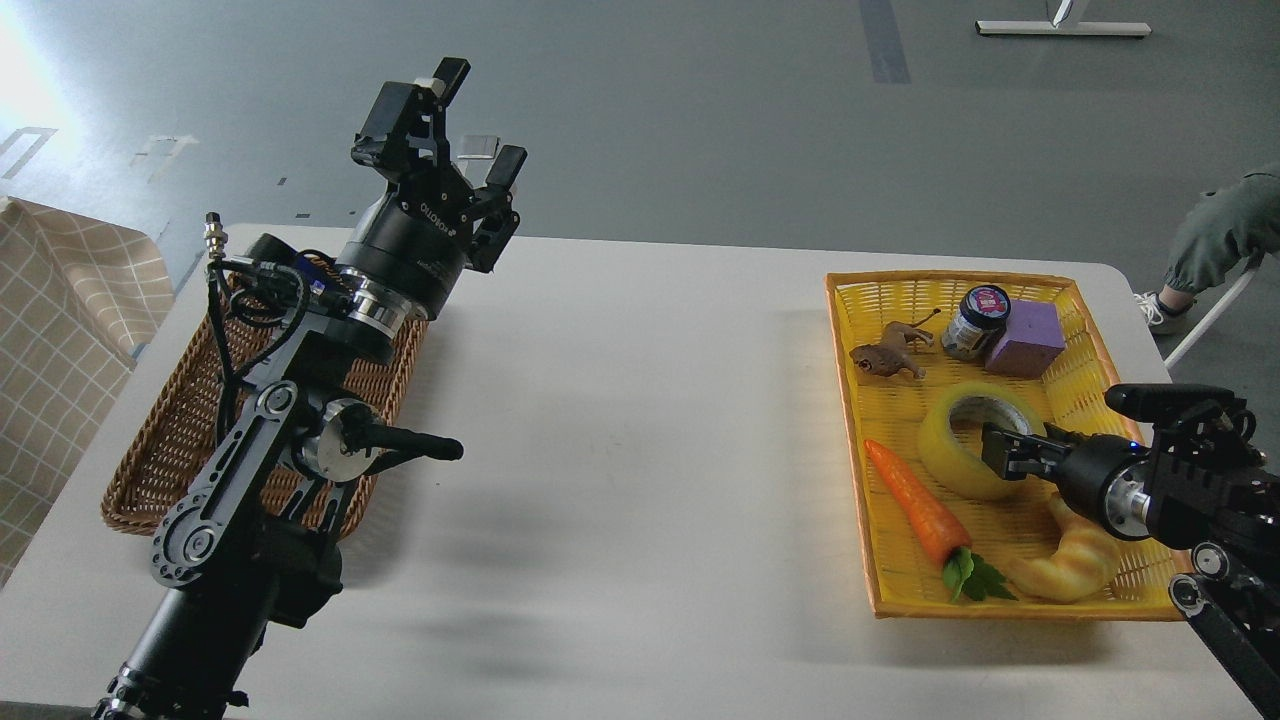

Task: Place and transfer tape with both arms
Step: 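Grasp the yellow tape roll with the right gripper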

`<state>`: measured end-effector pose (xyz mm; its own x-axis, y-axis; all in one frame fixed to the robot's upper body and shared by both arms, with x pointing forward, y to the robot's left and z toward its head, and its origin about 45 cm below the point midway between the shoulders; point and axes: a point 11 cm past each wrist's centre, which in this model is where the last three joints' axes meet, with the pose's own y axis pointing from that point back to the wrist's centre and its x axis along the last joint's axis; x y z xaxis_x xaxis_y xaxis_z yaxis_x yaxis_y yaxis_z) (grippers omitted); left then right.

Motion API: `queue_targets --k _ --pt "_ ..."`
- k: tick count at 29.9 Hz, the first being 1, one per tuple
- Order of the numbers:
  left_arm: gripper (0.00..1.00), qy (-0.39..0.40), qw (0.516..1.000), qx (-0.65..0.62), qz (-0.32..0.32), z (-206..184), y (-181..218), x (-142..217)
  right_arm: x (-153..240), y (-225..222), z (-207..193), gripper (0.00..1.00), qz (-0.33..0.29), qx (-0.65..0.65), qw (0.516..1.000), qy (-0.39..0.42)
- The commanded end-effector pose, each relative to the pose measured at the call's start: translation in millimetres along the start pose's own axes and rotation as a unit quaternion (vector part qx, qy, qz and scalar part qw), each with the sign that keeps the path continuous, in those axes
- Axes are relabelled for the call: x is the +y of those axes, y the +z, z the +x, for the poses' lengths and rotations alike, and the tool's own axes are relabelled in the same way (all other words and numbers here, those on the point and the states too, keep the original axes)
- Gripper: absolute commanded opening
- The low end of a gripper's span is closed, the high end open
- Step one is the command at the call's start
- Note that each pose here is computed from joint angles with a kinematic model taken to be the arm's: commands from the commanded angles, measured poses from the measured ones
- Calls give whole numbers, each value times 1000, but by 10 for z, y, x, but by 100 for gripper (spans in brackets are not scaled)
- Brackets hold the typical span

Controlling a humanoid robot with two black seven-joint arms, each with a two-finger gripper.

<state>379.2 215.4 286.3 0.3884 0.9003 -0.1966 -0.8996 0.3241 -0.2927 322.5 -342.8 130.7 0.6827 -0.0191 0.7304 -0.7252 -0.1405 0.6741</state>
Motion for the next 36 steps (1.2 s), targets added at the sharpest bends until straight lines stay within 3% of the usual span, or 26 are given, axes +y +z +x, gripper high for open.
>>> queue_targets --k 1,14,19,25,30,36 --pt "98 0 1000 -1 0 3 7 -4 -7 -18 -6 56 2 -1 1000 0" --pt "98 -1 1000 -2 2 5 0 -2 9 9 -80 56 0 -4 1000 -7" --pt "98 1 1000 -2 2 6 1 1 32 55 -155 46 -5 -4 1000 -16" --pt "98 1 1000 -2 2 6 1 1 37 76 -153 44 -8 -2 1000 -16" --pt "98 1 1000 -2 1 10 -5 9 37 83 -159 27 -9 -2 1000 -17" --pt "98 2 1000 -1 3 12 -25 27 60 97 -141 24 -9 -1 1000 -16"
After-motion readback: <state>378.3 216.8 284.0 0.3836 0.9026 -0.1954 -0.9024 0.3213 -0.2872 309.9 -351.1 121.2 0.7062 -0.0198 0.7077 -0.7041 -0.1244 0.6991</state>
